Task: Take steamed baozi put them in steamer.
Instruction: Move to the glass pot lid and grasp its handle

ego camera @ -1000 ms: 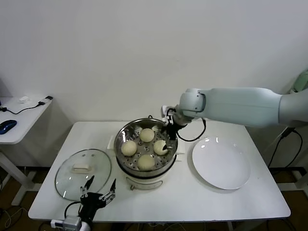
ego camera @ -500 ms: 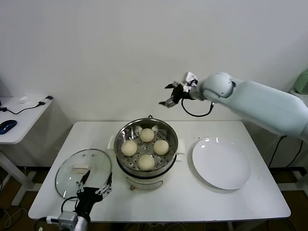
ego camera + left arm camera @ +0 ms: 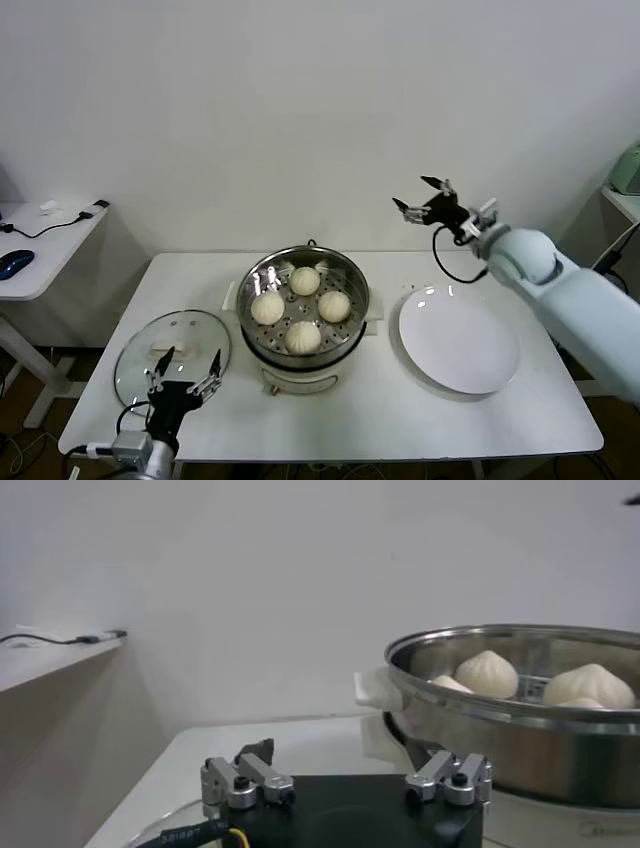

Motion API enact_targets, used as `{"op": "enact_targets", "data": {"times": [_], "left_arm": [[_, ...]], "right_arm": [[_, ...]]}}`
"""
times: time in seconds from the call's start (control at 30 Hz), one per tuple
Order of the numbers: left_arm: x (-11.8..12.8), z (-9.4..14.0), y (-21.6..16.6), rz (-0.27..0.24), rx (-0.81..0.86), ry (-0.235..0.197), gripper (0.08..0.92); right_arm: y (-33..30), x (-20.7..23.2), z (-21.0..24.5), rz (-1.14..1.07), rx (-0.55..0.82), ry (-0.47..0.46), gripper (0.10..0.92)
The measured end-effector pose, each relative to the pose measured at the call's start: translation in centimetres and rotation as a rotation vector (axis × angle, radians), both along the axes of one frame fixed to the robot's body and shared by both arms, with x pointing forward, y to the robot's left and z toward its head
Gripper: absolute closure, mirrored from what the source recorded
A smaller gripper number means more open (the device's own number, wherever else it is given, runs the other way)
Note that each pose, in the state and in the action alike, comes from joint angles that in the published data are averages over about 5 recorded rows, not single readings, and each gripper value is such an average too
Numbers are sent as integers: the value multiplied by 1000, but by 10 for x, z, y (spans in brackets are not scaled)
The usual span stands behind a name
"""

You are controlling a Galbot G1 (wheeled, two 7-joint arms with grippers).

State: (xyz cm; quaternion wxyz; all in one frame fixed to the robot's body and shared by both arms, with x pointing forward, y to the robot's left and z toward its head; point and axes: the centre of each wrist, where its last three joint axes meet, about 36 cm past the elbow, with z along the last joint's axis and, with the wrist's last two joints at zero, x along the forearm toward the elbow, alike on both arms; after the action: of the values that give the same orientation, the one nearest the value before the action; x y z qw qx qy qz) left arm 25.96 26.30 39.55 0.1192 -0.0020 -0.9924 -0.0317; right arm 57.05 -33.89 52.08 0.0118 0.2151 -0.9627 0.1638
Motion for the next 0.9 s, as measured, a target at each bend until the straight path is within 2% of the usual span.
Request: {"op": "enact_targets", "data": {"times": [0.17,0.43,0.7,0.9], "left_arm": [[-1,-5,2,17,22,-18,177],[-1,-11,6,47,91,-72,177],[3,-21,10,76,217,-121,177],[4,-36,22,89,451,-168,177]], "right_arm": [[-18,-38,-53,-93,110,-41,199],[-31,-107,-142,-229,266,-59,200],[-17,-182,-218,-354,358,-13,200],[-3,-225,-248,-450,377,53,200]]}}
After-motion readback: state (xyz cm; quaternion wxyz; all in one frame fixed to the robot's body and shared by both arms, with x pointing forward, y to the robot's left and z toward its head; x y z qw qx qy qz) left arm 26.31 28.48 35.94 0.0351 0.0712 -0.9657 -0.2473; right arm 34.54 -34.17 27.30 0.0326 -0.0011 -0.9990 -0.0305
